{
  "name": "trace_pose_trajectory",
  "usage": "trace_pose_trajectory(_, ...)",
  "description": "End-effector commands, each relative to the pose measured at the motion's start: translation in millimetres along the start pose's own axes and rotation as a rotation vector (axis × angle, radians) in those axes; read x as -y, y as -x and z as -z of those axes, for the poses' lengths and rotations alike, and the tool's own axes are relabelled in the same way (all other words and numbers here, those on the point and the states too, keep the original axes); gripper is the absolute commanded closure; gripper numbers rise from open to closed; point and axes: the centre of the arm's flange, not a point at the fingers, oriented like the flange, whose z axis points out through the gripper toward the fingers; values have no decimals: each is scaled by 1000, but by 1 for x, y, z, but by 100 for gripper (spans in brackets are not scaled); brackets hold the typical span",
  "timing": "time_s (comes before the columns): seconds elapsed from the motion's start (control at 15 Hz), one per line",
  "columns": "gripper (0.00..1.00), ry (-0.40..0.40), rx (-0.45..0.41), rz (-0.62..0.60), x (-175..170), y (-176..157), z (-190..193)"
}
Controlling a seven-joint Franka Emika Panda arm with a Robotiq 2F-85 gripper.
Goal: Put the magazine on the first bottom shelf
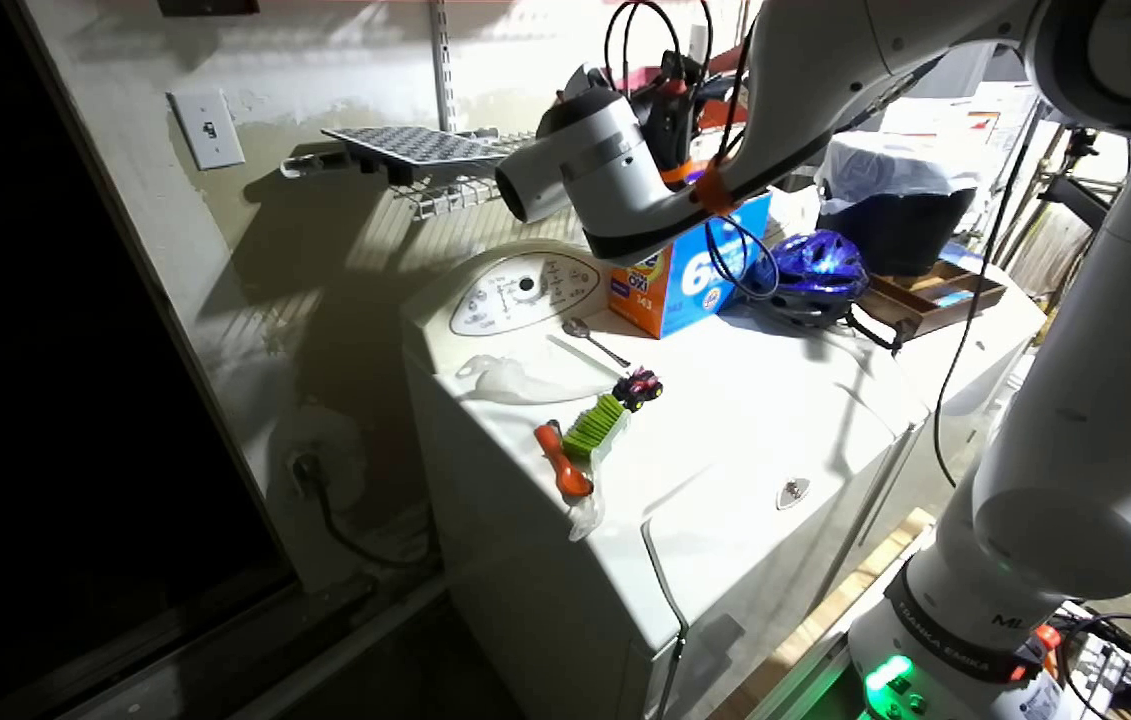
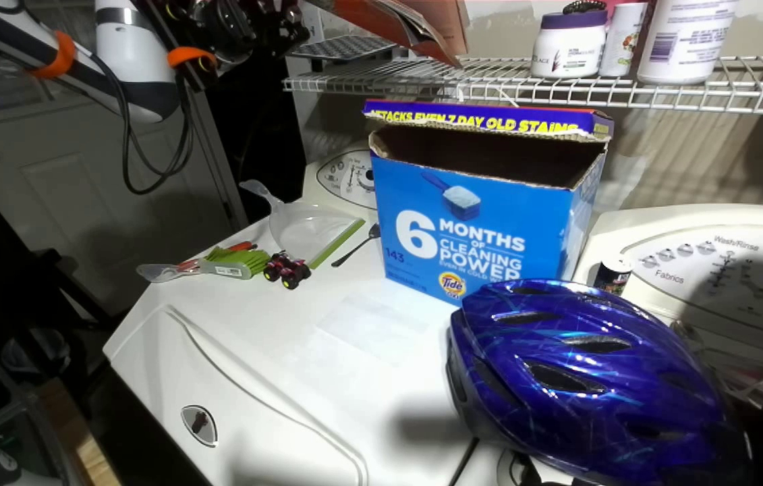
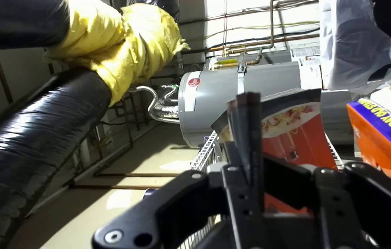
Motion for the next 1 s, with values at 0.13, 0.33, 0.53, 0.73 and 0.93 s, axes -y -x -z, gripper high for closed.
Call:
trace_pose_trajectory(0.13, 97, 15, -12, -64, 1, -34, -8)
trace_pose_trajectory(0.33, 97, 14, -13, -67, 8, -46, -7)
trace_pose_trajectory(0.53, 97, 10, -10, -73, 12, -58, -5)
trace_pose_trajectory(0.73, 97, 2, -11, -83, 15, -70, -3)
trace_pose_trajectory(0.93, 97, -14, -17, -84, 22, -82, -2)
